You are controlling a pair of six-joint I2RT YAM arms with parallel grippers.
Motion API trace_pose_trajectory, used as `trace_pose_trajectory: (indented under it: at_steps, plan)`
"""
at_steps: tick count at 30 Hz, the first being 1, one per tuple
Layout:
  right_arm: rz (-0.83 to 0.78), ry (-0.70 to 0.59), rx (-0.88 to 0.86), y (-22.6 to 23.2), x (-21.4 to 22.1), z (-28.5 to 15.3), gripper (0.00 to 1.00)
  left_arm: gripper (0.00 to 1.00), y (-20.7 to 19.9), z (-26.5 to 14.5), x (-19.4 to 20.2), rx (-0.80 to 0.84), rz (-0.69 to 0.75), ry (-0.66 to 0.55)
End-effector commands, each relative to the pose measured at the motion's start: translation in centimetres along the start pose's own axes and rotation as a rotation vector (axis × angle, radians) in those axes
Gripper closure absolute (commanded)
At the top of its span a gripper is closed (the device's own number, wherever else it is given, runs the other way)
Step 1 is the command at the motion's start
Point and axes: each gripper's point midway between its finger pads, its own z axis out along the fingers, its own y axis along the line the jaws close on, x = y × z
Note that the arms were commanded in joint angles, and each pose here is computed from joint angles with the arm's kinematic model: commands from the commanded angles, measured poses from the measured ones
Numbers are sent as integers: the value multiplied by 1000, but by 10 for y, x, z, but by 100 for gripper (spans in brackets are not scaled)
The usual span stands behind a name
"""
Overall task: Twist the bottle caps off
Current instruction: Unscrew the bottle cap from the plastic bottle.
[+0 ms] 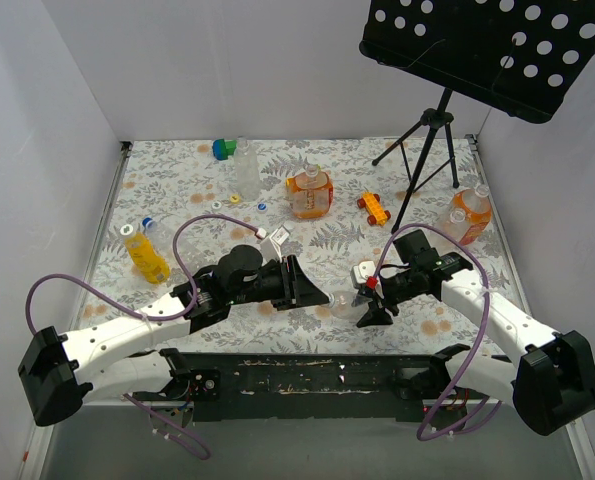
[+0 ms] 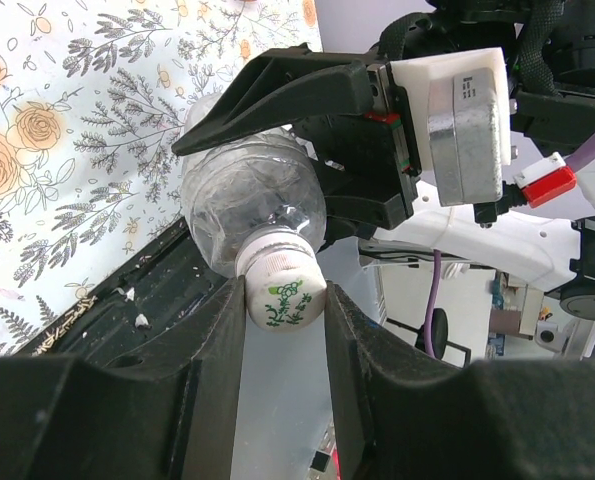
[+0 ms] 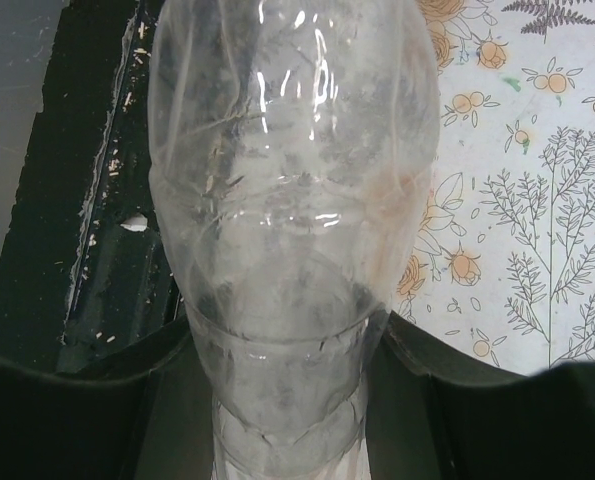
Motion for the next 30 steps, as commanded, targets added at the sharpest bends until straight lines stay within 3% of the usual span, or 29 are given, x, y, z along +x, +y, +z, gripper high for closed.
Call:
trace_pose_trajectory:
  at_steps: [1,12,30]
  plan:
    - [32,82,14,1,17,-6,94,77,-31,-18,-21,64,27,-82]
    - [29,80,14,1,17,-6,94,38,-38,-27,-26,69,83,-108]
    - [32,81,12,1,17,-6,94,20,-33,-40,-27,36,216,-122]
